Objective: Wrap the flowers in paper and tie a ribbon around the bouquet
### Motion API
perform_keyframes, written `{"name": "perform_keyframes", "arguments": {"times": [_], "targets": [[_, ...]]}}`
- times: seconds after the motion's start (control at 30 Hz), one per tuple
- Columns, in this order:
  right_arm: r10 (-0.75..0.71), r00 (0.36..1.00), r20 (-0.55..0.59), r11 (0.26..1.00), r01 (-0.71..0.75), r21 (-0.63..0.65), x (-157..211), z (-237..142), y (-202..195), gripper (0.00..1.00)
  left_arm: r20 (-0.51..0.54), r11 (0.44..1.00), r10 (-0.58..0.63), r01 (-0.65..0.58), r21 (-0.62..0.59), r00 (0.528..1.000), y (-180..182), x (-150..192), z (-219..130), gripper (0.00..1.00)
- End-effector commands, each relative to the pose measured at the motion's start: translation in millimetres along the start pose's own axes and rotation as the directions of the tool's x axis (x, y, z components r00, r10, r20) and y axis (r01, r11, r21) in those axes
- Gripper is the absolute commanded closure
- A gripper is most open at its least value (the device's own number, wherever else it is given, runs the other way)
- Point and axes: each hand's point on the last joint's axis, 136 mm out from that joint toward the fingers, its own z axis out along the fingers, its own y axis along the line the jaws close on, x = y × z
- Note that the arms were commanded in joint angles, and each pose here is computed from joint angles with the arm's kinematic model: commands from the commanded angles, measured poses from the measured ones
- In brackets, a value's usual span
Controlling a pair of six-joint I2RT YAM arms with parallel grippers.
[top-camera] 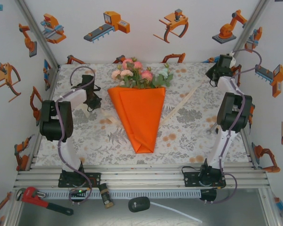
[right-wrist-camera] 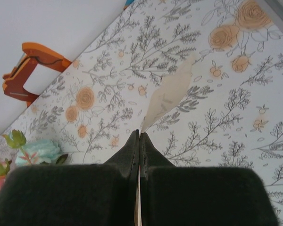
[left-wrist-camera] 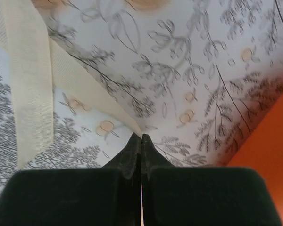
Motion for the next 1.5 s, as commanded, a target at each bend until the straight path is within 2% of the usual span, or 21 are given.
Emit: {"name": "perform_keyframes", "arguments": {"times": [0.0,0.13,0.23,0.33,0.5,0.57,0.63,0.67,0.7,0.73,0.77,0.8,0.83,0.93,1.03,1.1,1.2,1.3,1.37,1.47], "targets": [[-0.044,0.998,0.045,0.991,0.049,-0.122,-16,-46,48,1.00,0.039,0.996,0.044,-0.046,0.070,0.998,-8,3,-30,1.00],[-0.082,0.996,0.037,0.963,0.089,-0.256,0,-87,100,1.00,0.094,0.988,0.083,-0.094,0.125,0.992,-14,-1,-56,1.00],[-0.154,0.988,0.023,0.919,0.152,-0.364,25,-119,152,1.00,0.104,0.981,0.120,-0.134,0.138,0.987,-16,9,-68,1.00],[-0.235,0.972,-0.009,0.835,0.197,-0.514,63,-150,214,1.00,0.097,0.979,0.132,-0.145,0.141,0.987,-12,29,-74,1.00],[-0.409,0.908,-0.089,0.623,0.207,-0.754,159,-214,321,1.00,0.101,0.976,0.141,-0.156,0.154,0.985,-8,61,-85,1.00],[-0.503,0.858,-0.106,0.526,0.207,-0.825,211,-246,360,1.00,0.111,0.973,0.145,-0.161,0.163,0.983,-8,72,-91,1.00],[-0.584,0.803,-0.123,0.461,0.203,-0.864,266,-265,382,1.00,0.115,0.974,0.138,-0.156,0.165,0.984,-6,82,-95,1.00],[-0.622,0.771,-0.133,0.430,0.195,-0.882,296,-273,392,0.97,0.116,0.973,0.135,-0.154,0.170,0.984,-6,87,-96,1.00],[-0.661,0.736,-0.142,0.398,0.184,-0.899,322,-279,399,0.82,0.120,0.973,0.134,-0.154,0.174,0.984,-6,92,-98,1.00],[-0.721,0.678,-0.144,0.347,0.174,-0.921,351,-287,404,0.60,0.126,0.973,0.130,-0.151,0.174,0.983,-6,96,-100,1.00],[-0.768,0.626,-0.132,0.321,0.198,-0.926,368,-292,404,0.47,0.130,0.973,0.129,-0.151,0.174,0.983,-4,100,-102,1.00],[-0.796,0.594,-0.115,0.309,0.235,-0.922,376,-292,403,0.42,0.137,0.974,0.125,-0.148,0.170,0.983,-2,102,-104,1.00],[-0.808,0.580,-0.101,0.309,0.270,-0.912,375,-289,400,0.39,0.146,0.977,0.117,-0.140,0.162,0.982,2,103,-106,1.00],[-0.778,0.619,-0.106,0.346,0.282,-0.895,349,-283,398,0.36,0.171,0.984,0.082,-0.107,0.145,0.982,15,104,-115,0.99],[-0.767,0.636,-0.087,0.350,0.299,-0.888,328,-286,392,0.36,0.208,0.982,0.073,-0.107,0.157,0.975,18,103,-124,0.98],[-0.756,0.650,-0.080,0.360,0.311,-0.879,314,-287,385,0.36,0.226,0.978,0.085,-0.125,0.169,0.970,14,102,-130,0.97],[-0.706,0.701,-0.103,0.431,0.310,-0.847,287,-281,370,0.36,0.272,0.954,0.141,-0.204,0.221,0.952,-6,96,-143,0.97],[-0.629,0.765,-0.138,0.536,0.298,-0.790,256,-268,345,0.37,0.354,0.855,0.232,-0.364,0.371,0.906,-58,93,-169,0.94],[-0.561,0.810,-0.170,0.612,0.267,-0.745,239,-257,324,0.37,0.416,0.745,0.280,-0.469,0.475,0.865,-100,97,-191,0.91],[-0.477,0.860,-0.184,0.700,0.245,-0.671,225,-246,290,0.38,0.520,0.527,0.418,-0.665,0.529,0.745,-162,123,-214,0.80]]}}
